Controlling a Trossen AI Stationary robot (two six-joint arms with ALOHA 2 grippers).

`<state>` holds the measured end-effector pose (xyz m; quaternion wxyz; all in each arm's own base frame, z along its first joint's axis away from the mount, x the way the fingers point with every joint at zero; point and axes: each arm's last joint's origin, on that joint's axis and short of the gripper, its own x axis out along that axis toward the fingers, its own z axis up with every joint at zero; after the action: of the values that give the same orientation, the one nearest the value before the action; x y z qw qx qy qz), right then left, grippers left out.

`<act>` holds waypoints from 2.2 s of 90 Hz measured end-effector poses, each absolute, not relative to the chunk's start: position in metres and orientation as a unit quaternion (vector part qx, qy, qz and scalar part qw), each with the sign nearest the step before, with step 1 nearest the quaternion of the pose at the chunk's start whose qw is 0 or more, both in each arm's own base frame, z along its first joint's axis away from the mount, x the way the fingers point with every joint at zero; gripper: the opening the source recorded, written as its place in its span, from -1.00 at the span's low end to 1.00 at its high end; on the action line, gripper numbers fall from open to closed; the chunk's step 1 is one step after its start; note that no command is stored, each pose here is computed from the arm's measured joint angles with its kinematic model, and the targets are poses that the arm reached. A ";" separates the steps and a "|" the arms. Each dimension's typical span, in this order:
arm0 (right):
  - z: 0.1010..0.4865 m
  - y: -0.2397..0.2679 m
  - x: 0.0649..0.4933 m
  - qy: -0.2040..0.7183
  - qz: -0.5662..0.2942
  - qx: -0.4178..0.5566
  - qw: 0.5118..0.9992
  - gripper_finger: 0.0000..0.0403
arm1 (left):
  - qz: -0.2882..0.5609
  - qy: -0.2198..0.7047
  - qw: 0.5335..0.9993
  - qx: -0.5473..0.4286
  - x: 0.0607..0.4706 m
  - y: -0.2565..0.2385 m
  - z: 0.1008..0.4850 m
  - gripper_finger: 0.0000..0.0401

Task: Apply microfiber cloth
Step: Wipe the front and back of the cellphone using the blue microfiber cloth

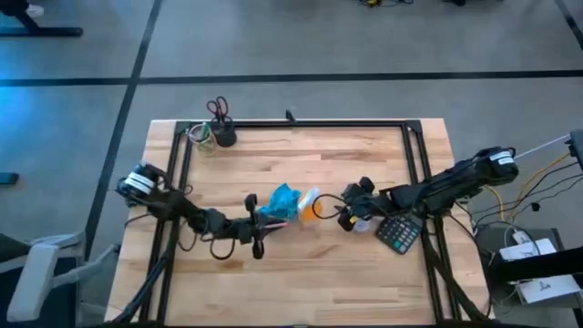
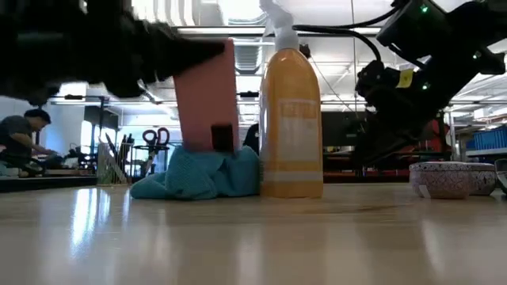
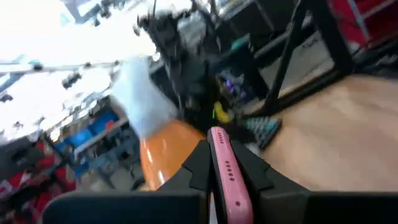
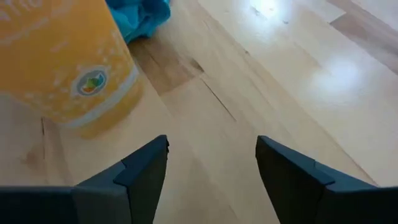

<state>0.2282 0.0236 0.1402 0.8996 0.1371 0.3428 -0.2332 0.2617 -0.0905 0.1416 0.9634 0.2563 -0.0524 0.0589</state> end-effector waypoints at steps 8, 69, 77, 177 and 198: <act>0.146 0.024 0.233 0.330 -0.233 0.142 0.904 0.17 | 0.076 -0.036 0.964 0.251 0.264 -0.087 0.134 -0.94; 0.197 0.029 0.265 0.255 -0.216 0.173 0.926 0.34 | 0.082 -0.025 0.972 0.221 0.264 -0.087 0.130 -0.94; 0.205 0.030 0.270 0.241 -0.213 0.178 0.930 0.36 | 0.081 -0.024 0.972 0.221 0.264 -0.087 0.130 -0.94; 0.281 0.034 0.299 0.044 -0.179 0.386 0.904 0.48 | 0.078 -0.016 0.977 0.196 0.270 -0.090 0.130 -0.94; 0.307 0.036 0.305 0.029 -0.137 0.386 0.912 0.42 | 0.077 -0.013 0.979 0.190 0.270 -0.090 0.129 -0.94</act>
<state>0.3047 0.0362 0.3071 0.9116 0.3864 0.0286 -0.1373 0.2695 -0.0901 0.1295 0.9786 0.1905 -0.0134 0.0766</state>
